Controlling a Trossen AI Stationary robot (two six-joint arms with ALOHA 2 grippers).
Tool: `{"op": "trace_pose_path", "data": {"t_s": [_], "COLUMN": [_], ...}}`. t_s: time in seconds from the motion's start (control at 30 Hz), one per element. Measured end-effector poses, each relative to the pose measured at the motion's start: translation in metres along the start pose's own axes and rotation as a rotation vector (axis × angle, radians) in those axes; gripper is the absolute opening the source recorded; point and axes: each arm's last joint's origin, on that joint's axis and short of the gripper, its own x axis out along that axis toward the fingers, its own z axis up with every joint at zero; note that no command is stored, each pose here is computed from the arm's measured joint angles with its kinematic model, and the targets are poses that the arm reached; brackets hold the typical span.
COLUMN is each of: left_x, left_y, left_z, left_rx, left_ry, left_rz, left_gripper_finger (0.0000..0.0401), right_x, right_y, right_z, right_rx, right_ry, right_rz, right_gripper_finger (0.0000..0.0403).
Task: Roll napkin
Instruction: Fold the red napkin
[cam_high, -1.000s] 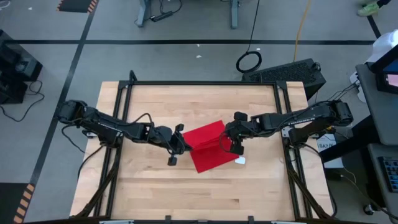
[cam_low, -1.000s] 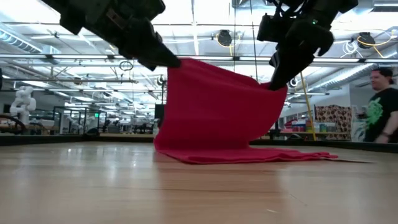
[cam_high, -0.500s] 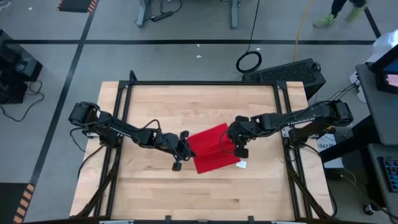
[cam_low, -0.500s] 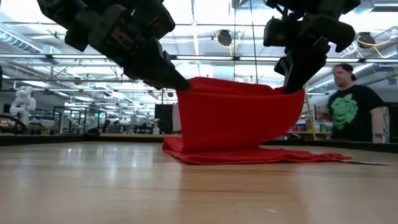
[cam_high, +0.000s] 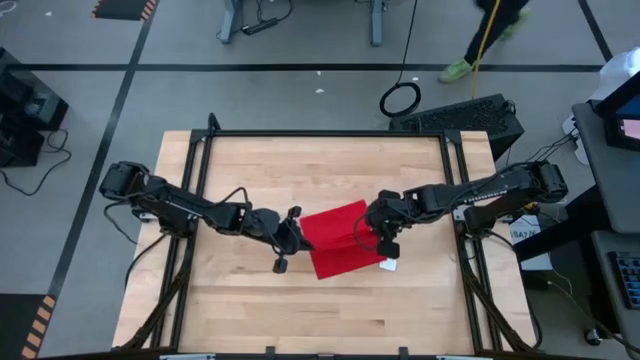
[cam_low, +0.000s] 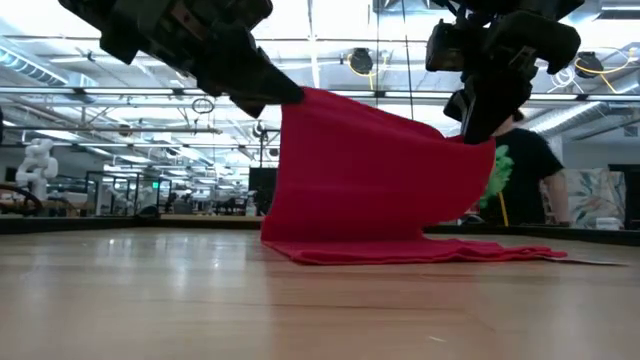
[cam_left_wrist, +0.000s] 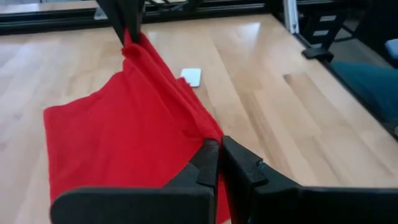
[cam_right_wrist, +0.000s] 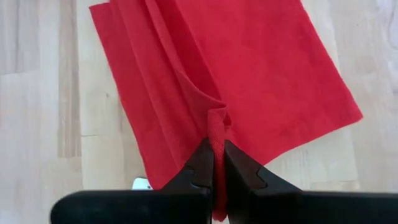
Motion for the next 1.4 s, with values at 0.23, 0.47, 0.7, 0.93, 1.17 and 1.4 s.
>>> {"op": "trace_pose_path", "data": {"t_s": [0.23, 0.47, 0.7, 0.93, 1.17, 1.4], "left_x": [-0.001, 0.001, 0.01, 0.012, 0.012, 0.012], "left_y": [-0.007, -0.011, -0.011, -0.01, -0.01, -0.015], "left_z": [0.001, -0.001, -0.01, -0.012, -0.013, -0.013], "left_rx": [-0.018, -0.012, -0.01, -0.011, -0.015, -0.004], "left_ry": [-0.005, 0.004, 0.041, 0.05, 0.056, 0.062], "left_rz": [-0.048, -0.062, -0.061, -0.05, -0.046, -0.059], "left_gripper_finger": [0.0015, 0.0015, 0.0015, 0.0015, 0.0015, 0.0021], "right_x": [0.0, 0.0, 0.0, 0.0, 0.0, 0.0], "right_y": [0.008, 0.012, 0.012, 0.011, 0.011, 0.011], "right_z": [-0.002, -0.003, -0.004, -0.005, -0.005, -0.005], "right_rx": [-0.013, -0.027, -0.029, -0.029, -0.027, -0.023], "right_ry": [0.005, 0.014, 0.023, 0.027, 0.026, 0.034], "right_rz": [0.019, 0.042, 0.038, 0.037, 0.037, 0.039], "right_gripper_finger": [0.0009, 0.0009, 0.0009, 0.0009, 0.0009, 0.0009]}}
